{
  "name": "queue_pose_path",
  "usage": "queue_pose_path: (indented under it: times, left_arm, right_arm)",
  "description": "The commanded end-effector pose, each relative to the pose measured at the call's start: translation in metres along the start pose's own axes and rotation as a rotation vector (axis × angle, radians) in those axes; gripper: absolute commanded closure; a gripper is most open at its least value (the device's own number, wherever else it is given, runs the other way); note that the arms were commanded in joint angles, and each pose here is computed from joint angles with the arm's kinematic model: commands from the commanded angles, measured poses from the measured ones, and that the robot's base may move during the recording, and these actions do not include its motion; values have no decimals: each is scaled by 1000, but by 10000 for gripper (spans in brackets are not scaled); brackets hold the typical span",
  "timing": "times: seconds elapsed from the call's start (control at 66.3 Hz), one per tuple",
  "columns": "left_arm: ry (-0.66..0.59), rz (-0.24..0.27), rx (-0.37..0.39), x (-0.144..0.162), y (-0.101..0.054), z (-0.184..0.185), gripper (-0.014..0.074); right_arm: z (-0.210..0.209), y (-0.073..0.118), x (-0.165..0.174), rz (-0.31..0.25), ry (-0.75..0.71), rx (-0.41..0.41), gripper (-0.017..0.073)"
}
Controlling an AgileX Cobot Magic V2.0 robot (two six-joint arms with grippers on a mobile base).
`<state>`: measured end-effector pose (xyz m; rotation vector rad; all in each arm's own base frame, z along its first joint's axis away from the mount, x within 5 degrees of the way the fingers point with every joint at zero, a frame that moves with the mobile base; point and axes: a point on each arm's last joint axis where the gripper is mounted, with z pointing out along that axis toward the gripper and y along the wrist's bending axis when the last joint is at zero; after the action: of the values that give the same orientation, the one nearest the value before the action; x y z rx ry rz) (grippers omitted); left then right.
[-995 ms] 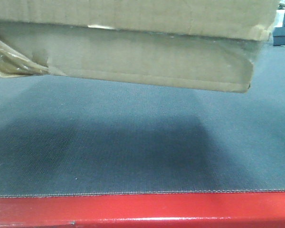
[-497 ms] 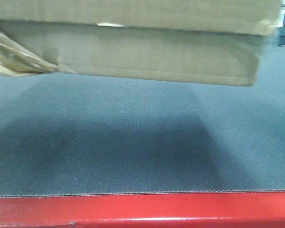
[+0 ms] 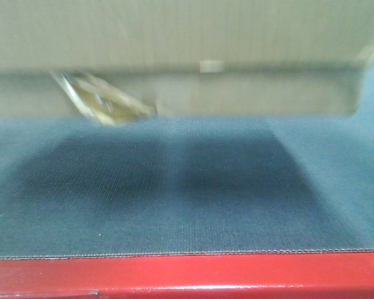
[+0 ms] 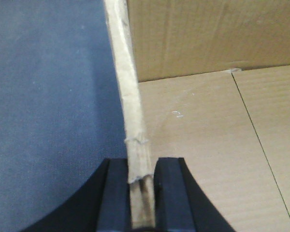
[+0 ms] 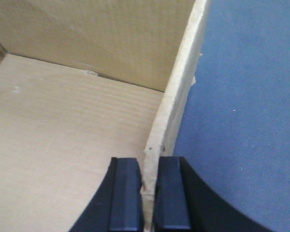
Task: Grab carton from right shelf to conveyor
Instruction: 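Lower the carton onto the grey conveyor belt with both grippers, then open both grippers and release the carton's side walls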
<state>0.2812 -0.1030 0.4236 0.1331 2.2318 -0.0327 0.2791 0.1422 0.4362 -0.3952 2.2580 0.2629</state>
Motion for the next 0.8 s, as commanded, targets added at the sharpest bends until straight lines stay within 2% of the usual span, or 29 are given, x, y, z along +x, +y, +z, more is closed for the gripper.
queue_pose_path:
  times: [0.0,0.241,0.362,0.452,0.603,0.678,0.784]
  left_arm:
    - [-32,-44,49,-2,-8,19,603]
    - [39,-60,-2,4,1,63,599]
    - [63,-63,-15,6,3,73,552]
    - [65,-65,-17,7,4,73,422]
    - [73,-68,-19,6,4,72,90]
    - [82,-71,-26,5,5,68,-33]
    - [83,-81,-37,-1,8,56,-3]
  right_arm:
    - [23,6,-8,-3,-48,-36,629]
    - [86,6,0,-29,38,-4,629]
    - [98,4,3,-42,64,15,600]
    - [97,4,2,-41,60,16,421]
    - [94,3,0,-40,56,16,-24]
    - [90,3,-1,-39,61,17,-10]
    - [75,3,-7,-37,29,15,-10]
